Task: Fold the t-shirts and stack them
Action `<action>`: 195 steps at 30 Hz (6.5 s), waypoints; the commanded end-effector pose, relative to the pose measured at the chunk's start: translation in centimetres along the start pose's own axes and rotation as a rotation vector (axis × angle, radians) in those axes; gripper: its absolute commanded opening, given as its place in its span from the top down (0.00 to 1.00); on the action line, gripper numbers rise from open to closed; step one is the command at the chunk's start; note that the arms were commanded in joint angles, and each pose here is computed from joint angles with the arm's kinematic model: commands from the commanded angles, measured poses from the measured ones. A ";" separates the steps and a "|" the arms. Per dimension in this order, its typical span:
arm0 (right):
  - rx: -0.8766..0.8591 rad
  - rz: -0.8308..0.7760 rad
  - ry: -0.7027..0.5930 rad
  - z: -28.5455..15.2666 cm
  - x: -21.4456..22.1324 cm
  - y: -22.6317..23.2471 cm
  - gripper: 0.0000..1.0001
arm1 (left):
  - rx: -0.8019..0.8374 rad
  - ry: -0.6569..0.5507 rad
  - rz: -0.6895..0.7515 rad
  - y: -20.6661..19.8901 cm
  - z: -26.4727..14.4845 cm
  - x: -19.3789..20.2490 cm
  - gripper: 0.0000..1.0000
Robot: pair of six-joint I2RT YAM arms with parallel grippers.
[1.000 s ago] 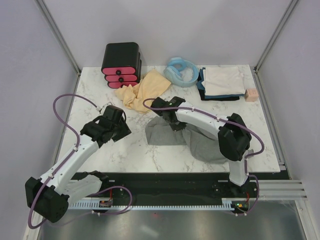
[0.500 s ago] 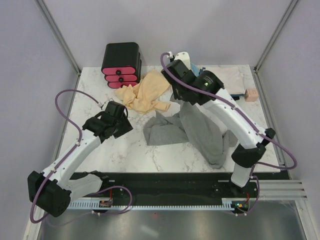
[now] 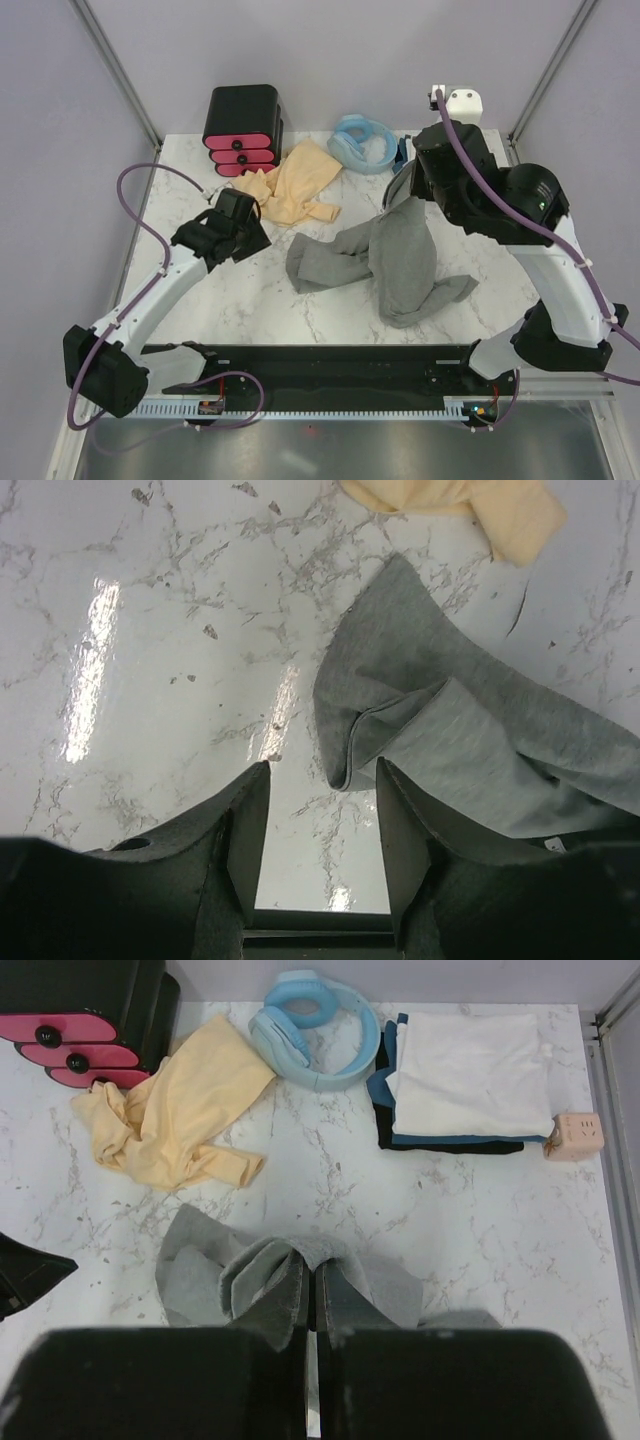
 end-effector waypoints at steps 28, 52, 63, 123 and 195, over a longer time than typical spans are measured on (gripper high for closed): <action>-0.425 0.188 -0.155 -10.3 -4.6 -2.9 1.00 | 0.038 0.200 0.148 -8.4 10.0 -2.7 0.44; -0.379 0.195 -0.013 -6.6 -0.1 -0.7 1.00 | 0.156 0.497 0.431 -9.6 11.5 6.2 0.43; -0.357 0.178 0.007 -5.4 0.5 0.0 1.00 | 0.164 0.553 0.505 -9.5 11.6 8.9 0.44; -0.316 0.213 -0.037 -6.3 0.7 -2.2 1.00 | -0.071 0.650 0.768 -9.9 18.9 16.1 0.66; 0.168 0.230 -0.446 -9.9 -7.0 -13.7 1.00 | -0.201 -0.821 -0.091 7.1 -33.0 -15.9 0.98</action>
Point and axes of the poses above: each gripper's point midway between its finger pads, its own z axis out along the fingers, its own y axis along the line the jaws close on, x = y × z, the point moved 5 cm from there along -z, back along the fingers
